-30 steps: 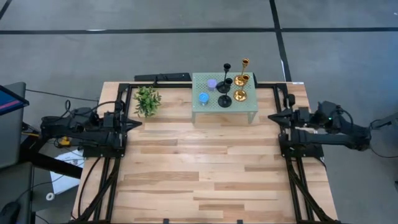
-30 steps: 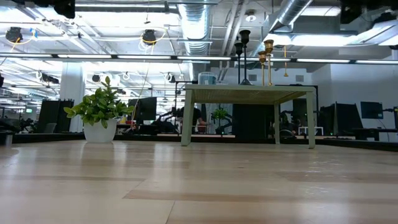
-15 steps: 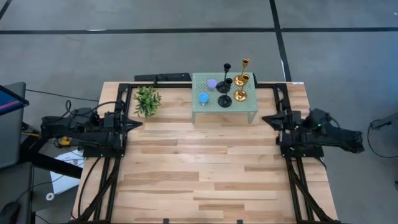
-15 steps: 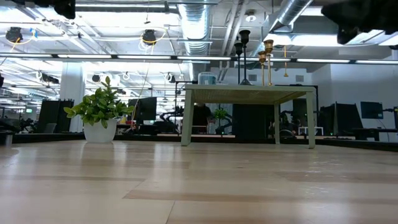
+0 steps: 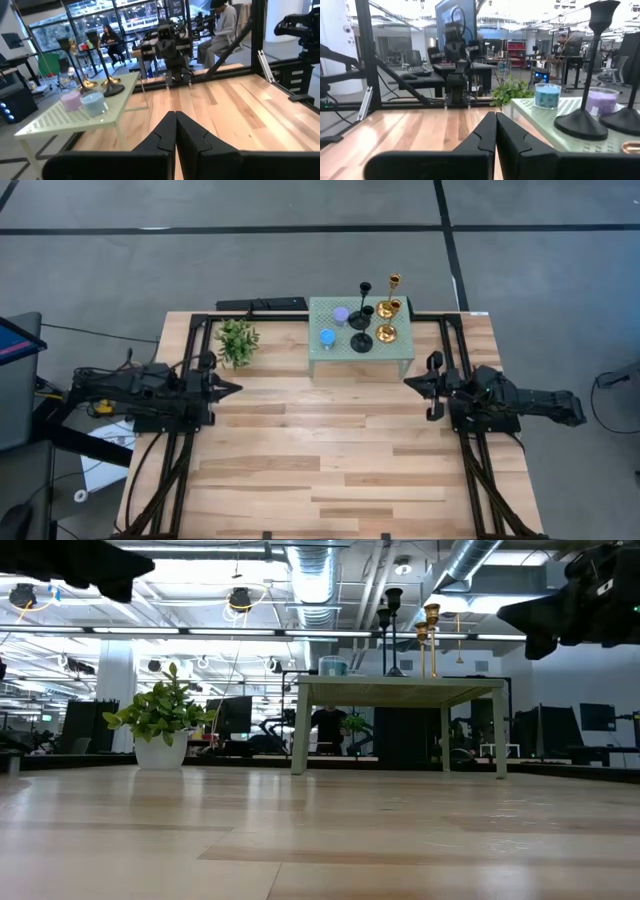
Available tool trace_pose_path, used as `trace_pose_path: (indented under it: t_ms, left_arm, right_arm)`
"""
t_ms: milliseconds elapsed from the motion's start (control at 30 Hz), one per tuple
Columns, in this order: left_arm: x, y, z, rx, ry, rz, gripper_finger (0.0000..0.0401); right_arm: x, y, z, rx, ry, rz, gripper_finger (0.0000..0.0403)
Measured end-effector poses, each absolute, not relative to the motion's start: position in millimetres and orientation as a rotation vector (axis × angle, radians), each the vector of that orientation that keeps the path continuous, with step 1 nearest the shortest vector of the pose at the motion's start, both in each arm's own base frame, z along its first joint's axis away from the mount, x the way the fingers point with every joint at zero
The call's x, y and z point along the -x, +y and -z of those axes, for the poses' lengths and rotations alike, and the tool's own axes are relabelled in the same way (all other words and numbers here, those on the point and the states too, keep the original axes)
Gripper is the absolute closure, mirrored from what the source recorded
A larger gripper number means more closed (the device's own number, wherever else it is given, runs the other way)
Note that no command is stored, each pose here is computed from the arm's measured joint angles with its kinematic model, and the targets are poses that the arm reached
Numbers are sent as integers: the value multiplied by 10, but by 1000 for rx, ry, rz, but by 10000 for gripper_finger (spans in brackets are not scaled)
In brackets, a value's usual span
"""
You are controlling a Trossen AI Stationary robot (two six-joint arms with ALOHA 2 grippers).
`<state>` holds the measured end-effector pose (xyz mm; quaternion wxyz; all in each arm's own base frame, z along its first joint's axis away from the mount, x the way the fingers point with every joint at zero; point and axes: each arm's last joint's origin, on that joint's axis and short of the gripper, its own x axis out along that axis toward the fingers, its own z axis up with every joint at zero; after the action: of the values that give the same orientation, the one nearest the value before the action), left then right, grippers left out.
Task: Pick & Place candle stick holders
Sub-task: Return to Home Position
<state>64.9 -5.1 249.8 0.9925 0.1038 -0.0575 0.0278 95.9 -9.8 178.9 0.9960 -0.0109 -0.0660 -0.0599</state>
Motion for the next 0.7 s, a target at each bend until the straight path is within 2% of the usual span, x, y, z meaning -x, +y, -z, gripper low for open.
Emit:
trace_pose_path:
  t_ms: [300,700]
  left_arm:
    - [-754,-70,-2290,-182,-89,-51,396]
    - [-878,-92,-1958,-154,-32,-46,395]
  right_arm:
    - [-968,-74,-1727,14,-69,35,403]
    - [-969,-76,-1680,8,-18,39,403]
